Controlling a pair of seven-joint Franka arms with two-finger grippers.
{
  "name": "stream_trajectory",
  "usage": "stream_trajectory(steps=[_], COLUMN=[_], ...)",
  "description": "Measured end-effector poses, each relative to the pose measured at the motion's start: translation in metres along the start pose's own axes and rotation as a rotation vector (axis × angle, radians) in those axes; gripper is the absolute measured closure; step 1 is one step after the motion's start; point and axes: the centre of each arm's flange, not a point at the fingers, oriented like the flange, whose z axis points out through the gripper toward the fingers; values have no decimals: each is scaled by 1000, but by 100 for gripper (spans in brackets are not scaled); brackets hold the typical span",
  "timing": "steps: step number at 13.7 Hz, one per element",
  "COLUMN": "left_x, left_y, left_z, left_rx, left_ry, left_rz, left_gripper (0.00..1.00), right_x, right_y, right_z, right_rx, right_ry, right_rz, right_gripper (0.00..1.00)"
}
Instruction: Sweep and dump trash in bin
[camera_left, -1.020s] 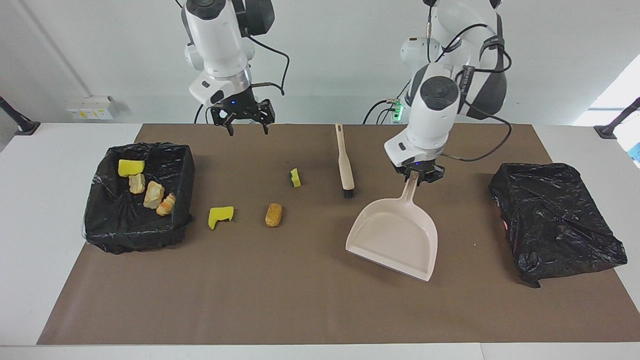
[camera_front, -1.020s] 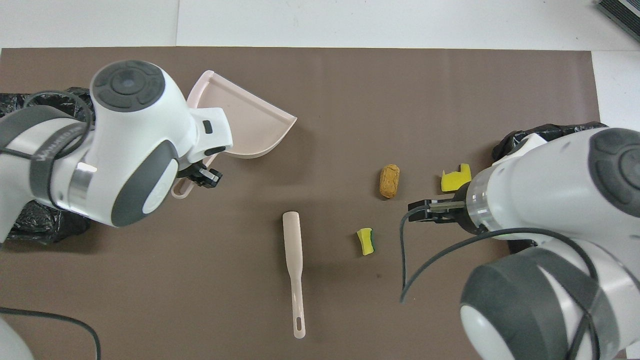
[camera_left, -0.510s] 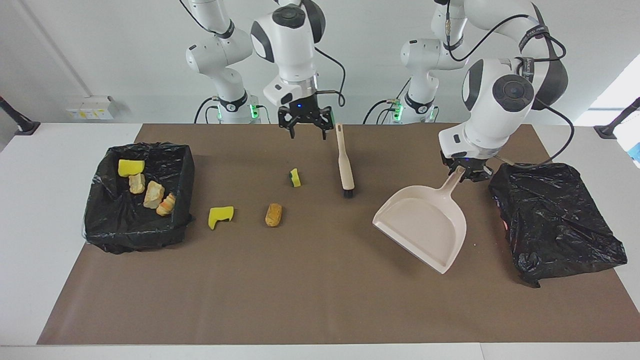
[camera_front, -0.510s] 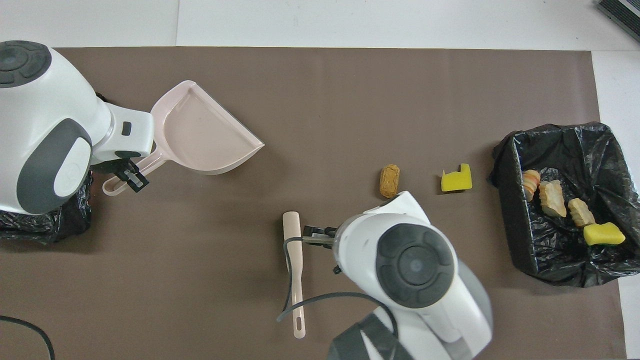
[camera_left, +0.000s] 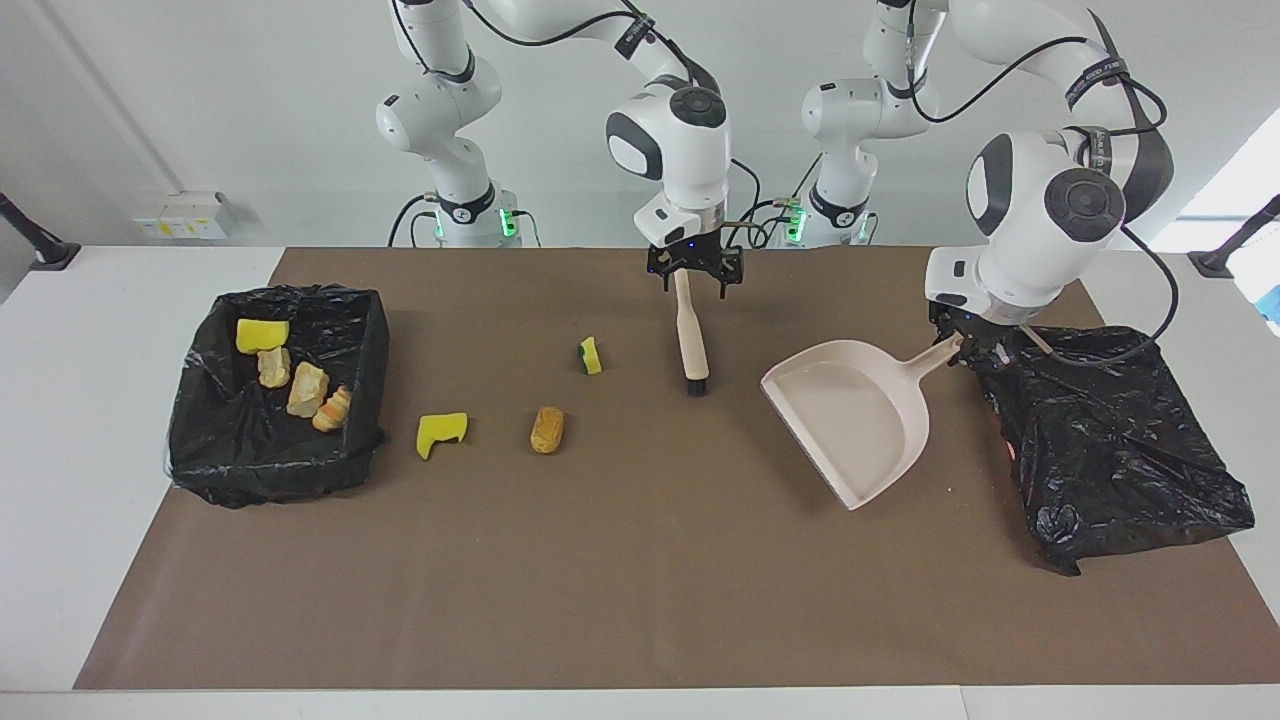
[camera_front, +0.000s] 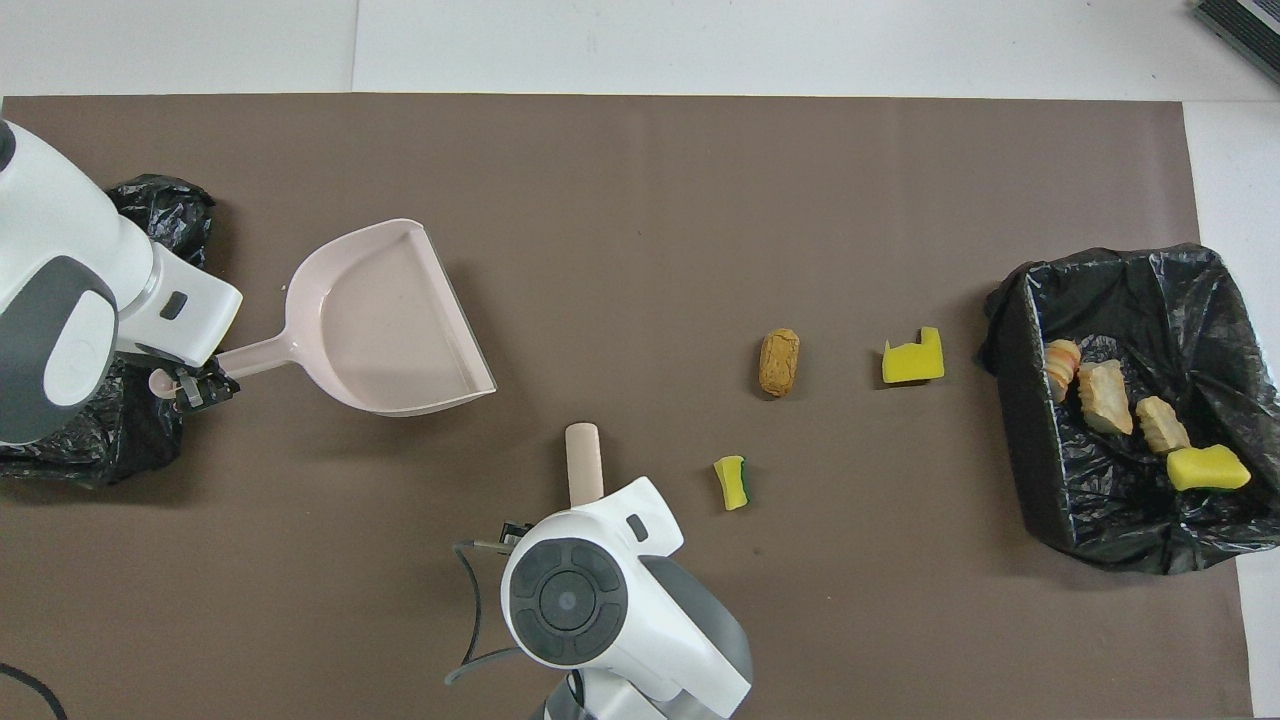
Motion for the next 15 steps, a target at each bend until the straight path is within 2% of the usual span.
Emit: stream_trajectory(steps=[4, 9, 10, 13, 14, 15], left_x=[-30, -35, -35, -35, -35, -35], left_y=[-3, -4, -4, -5, -5, -5], left_z=[13, 13, 13, 13, 12, 12], left_rx=[37, 48, 49, 56, 59, 61], left_ry=[21, 26, 26, 29, 30, 31], left_rz=[99, 125, 127, 129, 129, 129], left_gripper=[69, 69, 69, 69, 69, 69], right_x=[-24, -49, -53, -54, -54, -54], right_y=[20, 26, 25, 26, 26, 26], right_z=[28, 38, 39, 40, 41, 41], right_rx=[-60, -12, -7, -4, -3, -3], right_ry=[-28, -9, -14, -26, -28, -29], right_rz=[-10, -72, -99, -172, -192, -209], right_gripper=[0, 4, 10, 15, 21, 21])
